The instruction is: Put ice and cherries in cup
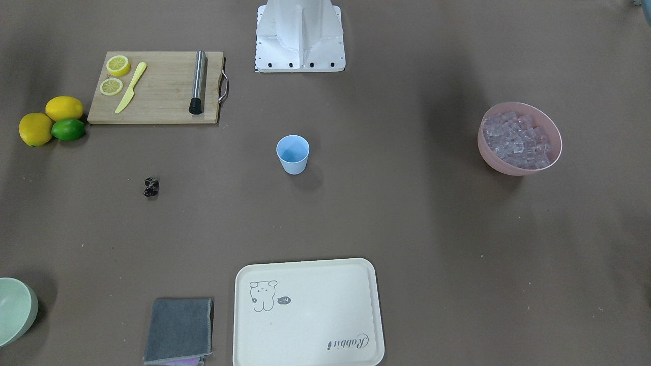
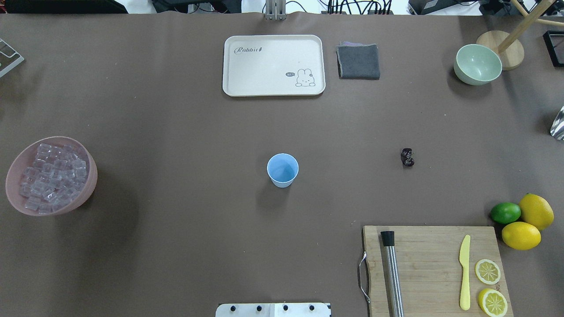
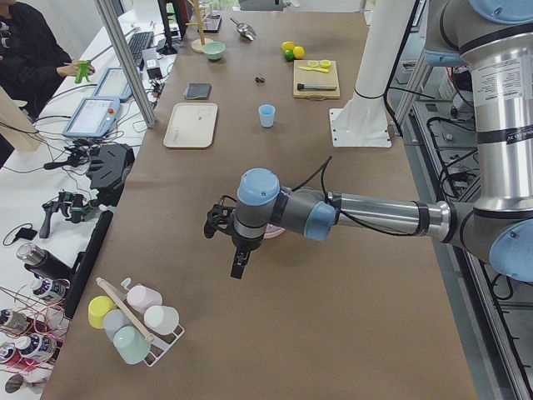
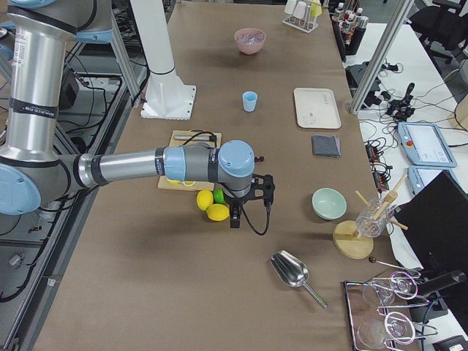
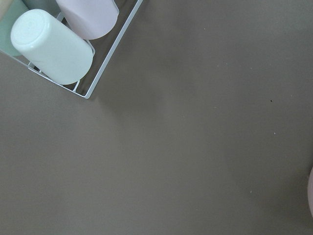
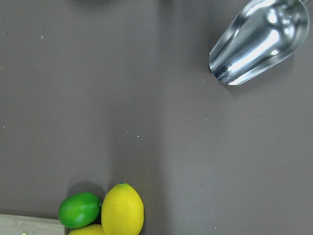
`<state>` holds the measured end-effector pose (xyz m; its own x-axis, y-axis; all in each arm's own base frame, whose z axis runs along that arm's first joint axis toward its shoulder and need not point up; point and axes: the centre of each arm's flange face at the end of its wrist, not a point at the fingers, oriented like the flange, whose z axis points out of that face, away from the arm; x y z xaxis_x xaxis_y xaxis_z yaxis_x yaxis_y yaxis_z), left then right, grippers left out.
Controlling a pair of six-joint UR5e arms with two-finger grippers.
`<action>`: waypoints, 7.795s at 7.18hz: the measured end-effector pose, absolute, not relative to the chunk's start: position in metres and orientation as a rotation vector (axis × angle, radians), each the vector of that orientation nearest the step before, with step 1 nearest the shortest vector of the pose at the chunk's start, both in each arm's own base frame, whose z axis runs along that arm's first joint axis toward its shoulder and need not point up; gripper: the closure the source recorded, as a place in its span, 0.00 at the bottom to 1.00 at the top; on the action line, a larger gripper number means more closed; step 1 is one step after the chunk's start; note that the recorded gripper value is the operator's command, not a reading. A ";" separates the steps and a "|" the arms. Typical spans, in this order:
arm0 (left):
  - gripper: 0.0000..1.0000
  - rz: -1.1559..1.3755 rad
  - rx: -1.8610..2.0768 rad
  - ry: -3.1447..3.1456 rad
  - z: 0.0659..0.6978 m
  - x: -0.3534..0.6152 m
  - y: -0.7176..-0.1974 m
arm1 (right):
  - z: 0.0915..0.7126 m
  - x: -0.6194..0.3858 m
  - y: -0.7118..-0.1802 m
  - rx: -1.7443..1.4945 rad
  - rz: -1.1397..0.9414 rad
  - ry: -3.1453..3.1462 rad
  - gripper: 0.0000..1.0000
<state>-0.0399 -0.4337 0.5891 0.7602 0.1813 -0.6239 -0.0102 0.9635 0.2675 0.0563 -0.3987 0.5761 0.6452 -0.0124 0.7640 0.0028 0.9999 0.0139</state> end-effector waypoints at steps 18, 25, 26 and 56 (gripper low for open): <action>0.02 0.337 0.409 0.846 0.489 0.222 -0.410 | 0.573 0.057 -0.398 0.023 -0.011 -0.877 0.00; 0.02 0.373 0.387 0.838 0.503 0.253 -0.430 | 0.578 0.057 -0.392 0.010 -0.003 -0.877 0.00; 0.02 0.375 0.384 0.835 0.506 0.255 -0.431 | 0.578 0.057 -0.392 0.010 -0.003 -0.877 0.00; 1.00 0.399 0.352 0.835 0.526 0.254 -0.411 | 0.576 0.088 -0.372 0.045 0.069 -0.878 0.00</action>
<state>0.2540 -0.4108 0.5255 0.6058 0.4728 -0.6400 -0.2018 0.8693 0.4512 0.0876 -0.3717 0.5764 0.6368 0.0421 0.7699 -0.0792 0.9968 0.0110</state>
